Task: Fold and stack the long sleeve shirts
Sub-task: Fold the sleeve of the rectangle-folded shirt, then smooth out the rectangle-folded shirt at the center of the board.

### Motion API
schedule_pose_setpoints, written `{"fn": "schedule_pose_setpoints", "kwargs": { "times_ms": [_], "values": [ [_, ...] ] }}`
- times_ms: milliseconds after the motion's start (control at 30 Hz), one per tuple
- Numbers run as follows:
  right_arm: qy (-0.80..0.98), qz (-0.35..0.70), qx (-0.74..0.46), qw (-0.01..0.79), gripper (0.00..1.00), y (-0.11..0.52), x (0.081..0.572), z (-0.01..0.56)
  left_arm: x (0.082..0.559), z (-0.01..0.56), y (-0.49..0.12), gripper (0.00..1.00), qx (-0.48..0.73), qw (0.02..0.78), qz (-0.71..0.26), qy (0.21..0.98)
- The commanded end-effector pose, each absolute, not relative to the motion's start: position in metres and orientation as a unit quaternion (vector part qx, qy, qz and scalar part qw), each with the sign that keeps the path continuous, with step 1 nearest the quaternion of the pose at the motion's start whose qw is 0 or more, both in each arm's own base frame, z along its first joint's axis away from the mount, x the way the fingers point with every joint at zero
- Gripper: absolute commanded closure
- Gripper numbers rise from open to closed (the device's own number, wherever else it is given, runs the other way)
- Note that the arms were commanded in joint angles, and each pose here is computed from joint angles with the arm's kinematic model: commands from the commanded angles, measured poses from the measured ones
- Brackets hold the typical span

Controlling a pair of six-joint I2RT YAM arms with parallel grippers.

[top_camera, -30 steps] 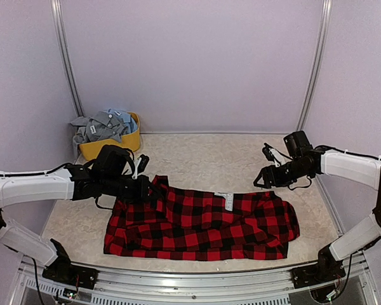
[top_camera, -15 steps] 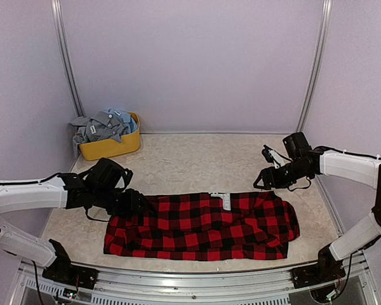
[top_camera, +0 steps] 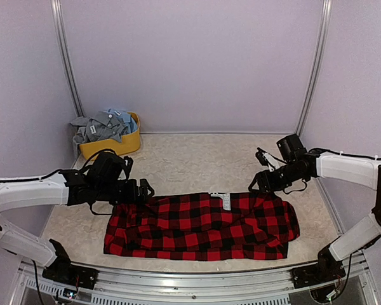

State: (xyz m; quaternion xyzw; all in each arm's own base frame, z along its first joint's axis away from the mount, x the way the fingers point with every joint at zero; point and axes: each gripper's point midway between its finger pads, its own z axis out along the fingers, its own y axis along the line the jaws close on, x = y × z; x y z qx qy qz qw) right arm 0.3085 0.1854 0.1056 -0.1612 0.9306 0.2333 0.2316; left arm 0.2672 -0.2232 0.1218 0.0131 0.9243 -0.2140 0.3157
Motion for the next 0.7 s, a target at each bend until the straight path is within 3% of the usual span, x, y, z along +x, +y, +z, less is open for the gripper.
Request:
{"fn": "schedule_pose_setpoints", "kwargs": {
  "times_ms": [0,233,667],
  "values": [
    [0.926,0.252,-0.177,0.219,0.37,0.208,0.302,0.097,0.285,0.128,-0.262,0.02,0.064,0.332,-0.258,0.905],
    [0.933,0.253,-0.171,0.193,0.41,0.213,0.303,0.074,0.285,0.095,-0.294,0.03,0.099,0.3,-0.269,0.91],
    [0.971,0.173,-0.079,0.147,0.42,0.155,0.305,0.017,0.279,0.036,-0.289,0.02,0.118,0.281,-0.217,0.927]
  ]
}}
